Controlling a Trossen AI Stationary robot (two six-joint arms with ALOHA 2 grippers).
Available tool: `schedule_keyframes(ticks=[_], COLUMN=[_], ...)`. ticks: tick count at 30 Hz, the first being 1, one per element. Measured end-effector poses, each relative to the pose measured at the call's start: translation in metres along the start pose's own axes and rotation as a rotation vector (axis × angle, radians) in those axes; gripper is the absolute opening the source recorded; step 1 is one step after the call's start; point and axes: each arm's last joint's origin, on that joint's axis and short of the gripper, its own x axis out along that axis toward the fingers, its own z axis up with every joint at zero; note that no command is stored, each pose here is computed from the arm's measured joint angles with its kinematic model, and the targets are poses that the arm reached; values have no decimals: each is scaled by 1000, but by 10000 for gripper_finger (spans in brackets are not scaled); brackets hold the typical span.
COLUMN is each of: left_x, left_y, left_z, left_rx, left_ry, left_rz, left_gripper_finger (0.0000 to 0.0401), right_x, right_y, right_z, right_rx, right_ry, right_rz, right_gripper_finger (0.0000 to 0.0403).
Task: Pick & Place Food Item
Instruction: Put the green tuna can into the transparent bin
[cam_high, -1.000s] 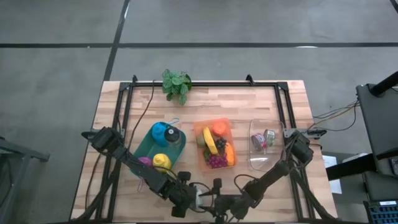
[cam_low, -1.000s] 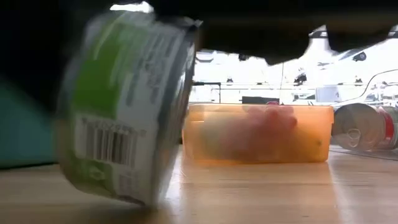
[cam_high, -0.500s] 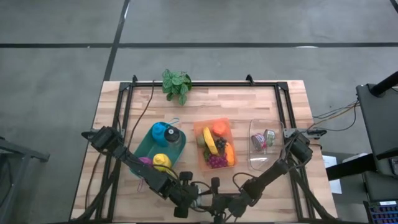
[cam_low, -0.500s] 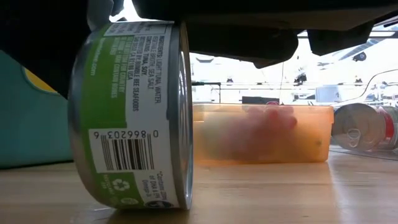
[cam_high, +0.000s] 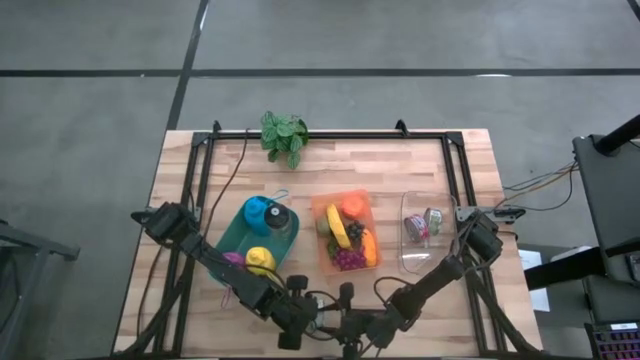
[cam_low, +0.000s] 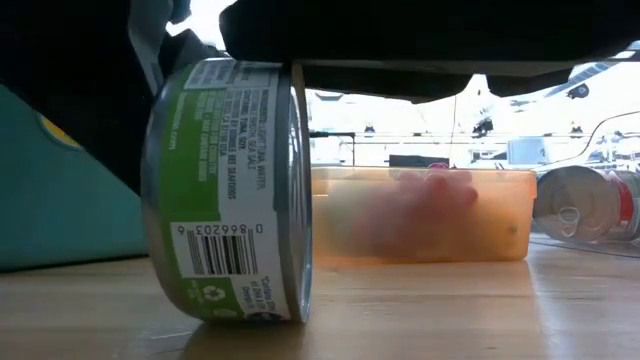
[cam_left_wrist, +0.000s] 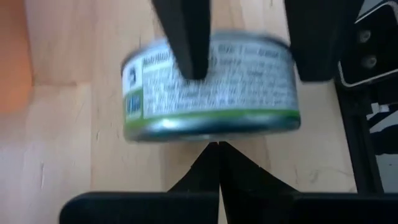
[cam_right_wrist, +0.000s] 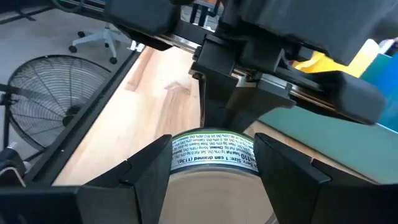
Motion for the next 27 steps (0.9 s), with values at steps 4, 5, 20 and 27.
schedule_keyframes(ticks=[4,5,20,27], left_x=[-3,-4,-50,-93], left_y=[-1,-2,-13,-11], left_z=[-3,-3,1,14], left_rx=[-24,-21,-17,5], left_ry=[46,53,12,-96], left_rz=[-34,-46,-109,-167], left_gripper_finger=[2,2,2,2], right_x=[-4,-5,-11,-12], right_y=[3,5,7,6], right_z=[0,0,4,6], right_rx=[-5,-8,-45,-48], right_ry=[-2,-2,-10,-17], right_rz=[-20,-26,-53,-54], right_gripper_finger=[221,221,221,221])
